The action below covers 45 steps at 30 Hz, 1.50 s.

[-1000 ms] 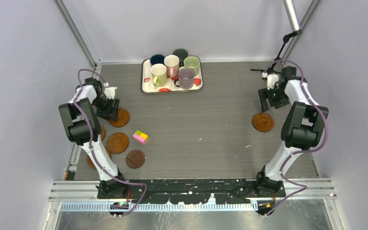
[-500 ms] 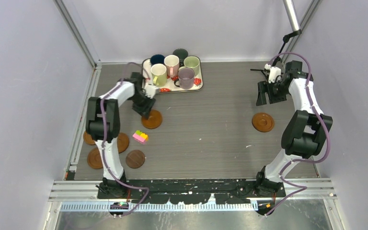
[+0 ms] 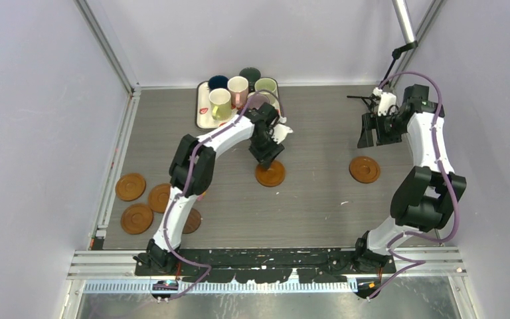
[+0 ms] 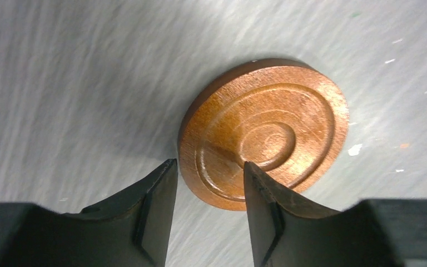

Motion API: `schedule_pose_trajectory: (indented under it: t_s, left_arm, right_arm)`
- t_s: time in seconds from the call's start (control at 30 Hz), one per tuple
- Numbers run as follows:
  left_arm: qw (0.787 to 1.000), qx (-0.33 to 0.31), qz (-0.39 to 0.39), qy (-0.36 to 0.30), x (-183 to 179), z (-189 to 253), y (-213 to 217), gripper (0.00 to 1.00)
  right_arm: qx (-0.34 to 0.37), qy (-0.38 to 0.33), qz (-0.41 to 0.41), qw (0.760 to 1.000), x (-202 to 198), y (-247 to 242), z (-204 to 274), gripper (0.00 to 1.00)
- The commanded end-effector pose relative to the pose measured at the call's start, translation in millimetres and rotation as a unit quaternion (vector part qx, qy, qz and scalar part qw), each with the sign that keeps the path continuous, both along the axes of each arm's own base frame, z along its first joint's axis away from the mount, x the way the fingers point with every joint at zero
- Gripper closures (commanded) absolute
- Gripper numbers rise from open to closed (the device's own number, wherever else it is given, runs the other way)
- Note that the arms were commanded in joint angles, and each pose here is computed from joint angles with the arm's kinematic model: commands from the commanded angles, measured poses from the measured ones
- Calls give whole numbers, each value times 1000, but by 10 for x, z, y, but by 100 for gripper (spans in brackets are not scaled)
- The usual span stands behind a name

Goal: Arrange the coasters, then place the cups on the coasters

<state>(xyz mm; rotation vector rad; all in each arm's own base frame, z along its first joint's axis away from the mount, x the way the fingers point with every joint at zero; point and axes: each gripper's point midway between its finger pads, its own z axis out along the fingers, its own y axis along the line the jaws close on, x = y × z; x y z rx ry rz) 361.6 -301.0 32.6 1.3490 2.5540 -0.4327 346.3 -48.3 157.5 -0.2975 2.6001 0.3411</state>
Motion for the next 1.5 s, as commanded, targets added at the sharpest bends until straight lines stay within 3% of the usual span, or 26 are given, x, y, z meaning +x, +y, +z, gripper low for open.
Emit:
schedule_pose_trajectory:
  t_s: [0.0,0.13,0.33,0.57,0.77,1.1,1.3,1.47]
  left_arm:
    - [997,-57,5,48,-126,373,-177,46]
    - [995,-96,12,35,-210,726,-16,27]
    - [985,-147,90,30,-280,1228,760,11]
    - [976,-128,177,21,-456,1259,1707,1]
    - [964,-126,235,0,-554,1272,2203,0]
    - [948,-135,289,1,-659,1220,2691,0]
    - [946,-139,293,1,-649,1209,2726,0]
    - [949,-126,290,-7,-635,1141,2772,0]
  right_arm:
    - [8,-19,23,1000,-37,251,115,23]
    - [-10,-30,58,998,35,676,62,23]
    - [-20,-31,139,990,119,1549,-109,23]
    - [-51,-24,219,974,164,2374,-420,23]
    - [-98,-25,247,964,247,2776,-759,23]
    - [-140,-6,272,952,210,3018,-1138,20]
    - [-181,20,275,944,83,2771,-1323,37]
    - [-178,54,264,946,-76,2423,-1392,43]
